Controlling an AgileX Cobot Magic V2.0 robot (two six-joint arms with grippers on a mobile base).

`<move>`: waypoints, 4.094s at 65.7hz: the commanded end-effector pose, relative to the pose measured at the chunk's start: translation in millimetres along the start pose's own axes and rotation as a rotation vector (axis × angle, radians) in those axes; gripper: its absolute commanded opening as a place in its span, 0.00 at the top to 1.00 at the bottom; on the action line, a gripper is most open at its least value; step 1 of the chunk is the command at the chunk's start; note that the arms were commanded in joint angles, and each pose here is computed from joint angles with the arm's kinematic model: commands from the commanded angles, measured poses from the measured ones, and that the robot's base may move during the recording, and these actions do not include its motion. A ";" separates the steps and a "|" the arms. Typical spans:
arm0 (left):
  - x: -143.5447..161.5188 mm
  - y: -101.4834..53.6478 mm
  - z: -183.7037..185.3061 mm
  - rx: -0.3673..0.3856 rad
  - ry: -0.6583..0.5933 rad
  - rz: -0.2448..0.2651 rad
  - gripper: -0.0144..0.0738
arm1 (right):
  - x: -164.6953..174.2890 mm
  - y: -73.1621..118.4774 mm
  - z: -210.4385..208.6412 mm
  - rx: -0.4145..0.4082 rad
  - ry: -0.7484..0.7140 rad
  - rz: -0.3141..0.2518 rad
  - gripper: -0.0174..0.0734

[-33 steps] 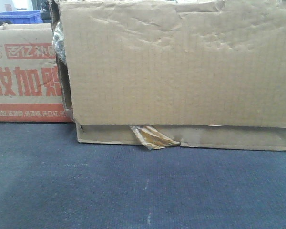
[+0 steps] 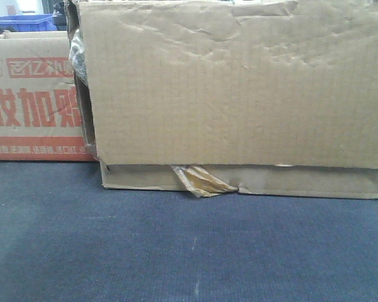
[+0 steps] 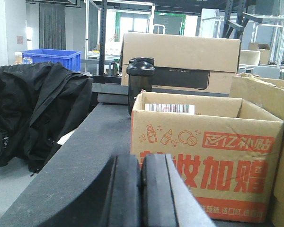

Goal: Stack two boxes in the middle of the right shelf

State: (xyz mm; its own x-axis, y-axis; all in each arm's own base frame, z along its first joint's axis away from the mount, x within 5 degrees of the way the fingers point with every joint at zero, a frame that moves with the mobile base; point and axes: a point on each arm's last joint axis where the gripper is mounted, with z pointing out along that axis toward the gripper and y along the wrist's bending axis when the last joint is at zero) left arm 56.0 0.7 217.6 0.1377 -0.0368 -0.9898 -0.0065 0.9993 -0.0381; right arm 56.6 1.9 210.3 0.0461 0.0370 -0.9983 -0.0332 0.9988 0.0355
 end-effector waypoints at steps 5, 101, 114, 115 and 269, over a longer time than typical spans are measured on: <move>-2.1 0.2 -0.3 -0.005 -0.020 -0.001 0.96 | -2.4 -0.4 -0.3 0.006 -0.035 -0.005 0.99; -165.3 -4.4 61.0 -0.023 0.320 0.072 0.15 | -178.9 8.9 45.0 -0.027 0.079 -0.010 0.18; -172.4 -7.9 88.8 -0.005 0.570 0.069 0.18 | -178.7 8.9 45.7 -0.027 0.080 -0.009 0.18; -173.5 -8.0 91.8 -0.006 0.591 0.069 0.18 | -178.7 8.9 45.7 -0.027 0.080 -0.009 0.18; -185.2 25.8 320.6 -0.139 0.929 0.240 0.96 | -175.9 9.1 45.3 -0.030 0.112 -0.010 0.18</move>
State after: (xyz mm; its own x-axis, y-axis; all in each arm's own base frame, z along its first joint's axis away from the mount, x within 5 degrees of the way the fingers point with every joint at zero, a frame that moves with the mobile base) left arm 367.7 36.6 411.3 -0.8055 0.1514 -0.5730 0.0096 0.9700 0.2428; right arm 92.8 6.4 385.8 -0.0787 0.0269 -0.9965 -0.0668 0.9972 0.0322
